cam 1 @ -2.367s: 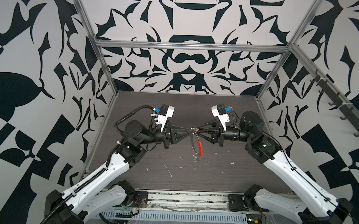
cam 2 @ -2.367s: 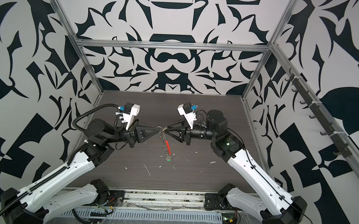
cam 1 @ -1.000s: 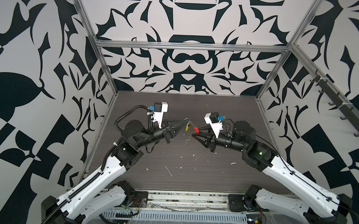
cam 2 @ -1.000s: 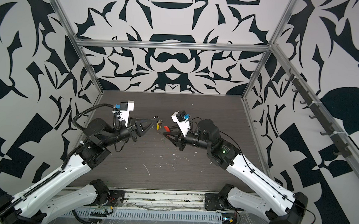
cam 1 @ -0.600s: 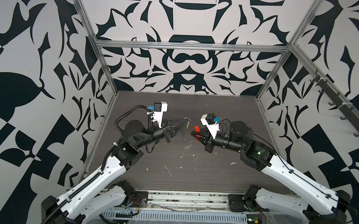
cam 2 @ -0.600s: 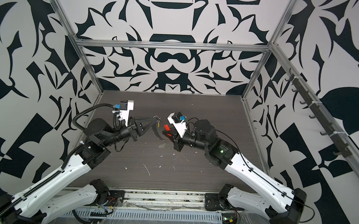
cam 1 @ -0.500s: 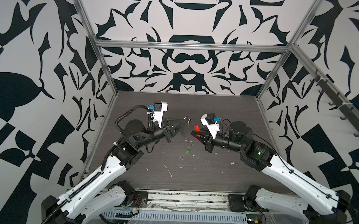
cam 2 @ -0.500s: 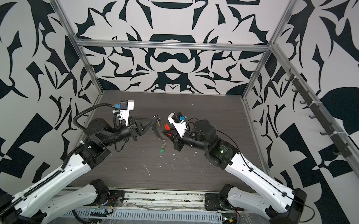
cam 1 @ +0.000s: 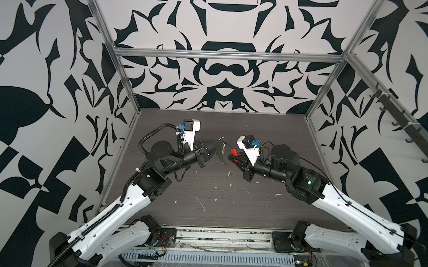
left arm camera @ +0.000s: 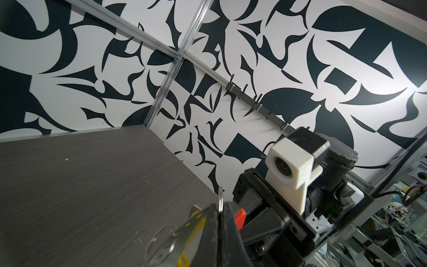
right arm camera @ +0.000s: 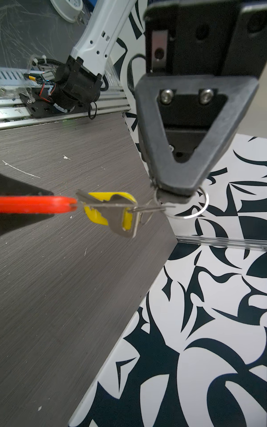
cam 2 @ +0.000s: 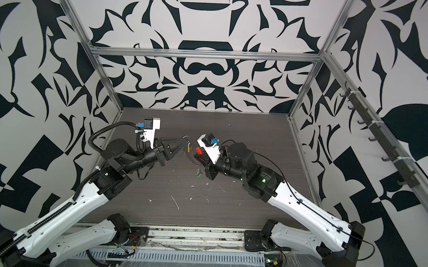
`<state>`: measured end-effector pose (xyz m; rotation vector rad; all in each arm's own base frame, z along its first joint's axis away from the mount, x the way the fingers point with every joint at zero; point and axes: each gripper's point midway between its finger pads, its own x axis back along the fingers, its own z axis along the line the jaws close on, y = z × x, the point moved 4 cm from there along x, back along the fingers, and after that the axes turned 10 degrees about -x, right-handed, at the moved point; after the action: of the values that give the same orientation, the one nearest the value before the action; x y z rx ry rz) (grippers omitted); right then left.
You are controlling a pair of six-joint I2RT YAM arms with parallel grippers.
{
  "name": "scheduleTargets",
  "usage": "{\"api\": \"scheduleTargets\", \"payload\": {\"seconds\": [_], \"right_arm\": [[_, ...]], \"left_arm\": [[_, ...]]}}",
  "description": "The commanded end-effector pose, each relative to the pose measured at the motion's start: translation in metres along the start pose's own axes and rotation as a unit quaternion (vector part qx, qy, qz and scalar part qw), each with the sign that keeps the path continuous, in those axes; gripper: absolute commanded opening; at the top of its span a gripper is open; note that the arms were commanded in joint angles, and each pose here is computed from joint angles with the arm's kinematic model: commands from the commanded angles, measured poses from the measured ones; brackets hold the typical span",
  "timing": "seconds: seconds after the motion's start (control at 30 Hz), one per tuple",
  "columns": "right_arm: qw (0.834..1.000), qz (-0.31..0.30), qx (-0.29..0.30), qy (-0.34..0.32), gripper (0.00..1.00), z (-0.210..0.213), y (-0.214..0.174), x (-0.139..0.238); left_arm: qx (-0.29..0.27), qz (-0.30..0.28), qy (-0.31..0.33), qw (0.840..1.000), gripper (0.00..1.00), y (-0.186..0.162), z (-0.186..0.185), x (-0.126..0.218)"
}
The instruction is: Remove the keys from the keyring
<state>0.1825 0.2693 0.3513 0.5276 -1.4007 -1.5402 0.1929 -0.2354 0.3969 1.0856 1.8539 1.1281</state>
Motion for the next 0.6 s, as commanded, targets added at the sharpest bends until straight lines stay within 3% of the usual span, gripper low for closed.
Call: {"api": "scheduleTargets", "payload": {"seconds": [0.0,0.2,0.33,0.37,0.43,0.57], "right_arm": [[0.999,-0.038,0.033,-0.013,0.0,0.01,0.026,0.007],[0.998,-0.027,0.062,-0.022,0.0,0.02,0.02,0.004],[0.996,0.013,0.081,0.022,0.0,0.035,0.007,-0.001],[0.996,0.018,0.084,0.027,0.05,0.036,0.005,0.0],[0.995,0.016,0.089,0.032,0.26,0.037,0.004,0.006],[0.995,-0.004,0.097,0.023,0.4,0.035,0.005,0.022]], "left_arm": [[-0.008,-0.009,0.006,1.0,0.0,0.01,-0.002,-0.001],[-0.013,-0.01,0.013,1.0,0.0,0.009,0.001,-0.001],[-0.026,-0.013,-0.006,1.0,0.0,0.006,-0.003,-0.001],[-0.03,-0.017,-0.015,0.999,0.0,0.006,-0.006,0.0],[-0.036,-0.018,-0.021,0.999,0.0,0.005,-0.008,0.003],[-0.045,-0.014,-0.033,0.998,0.0,0.002,-0.011,0.005]]}}
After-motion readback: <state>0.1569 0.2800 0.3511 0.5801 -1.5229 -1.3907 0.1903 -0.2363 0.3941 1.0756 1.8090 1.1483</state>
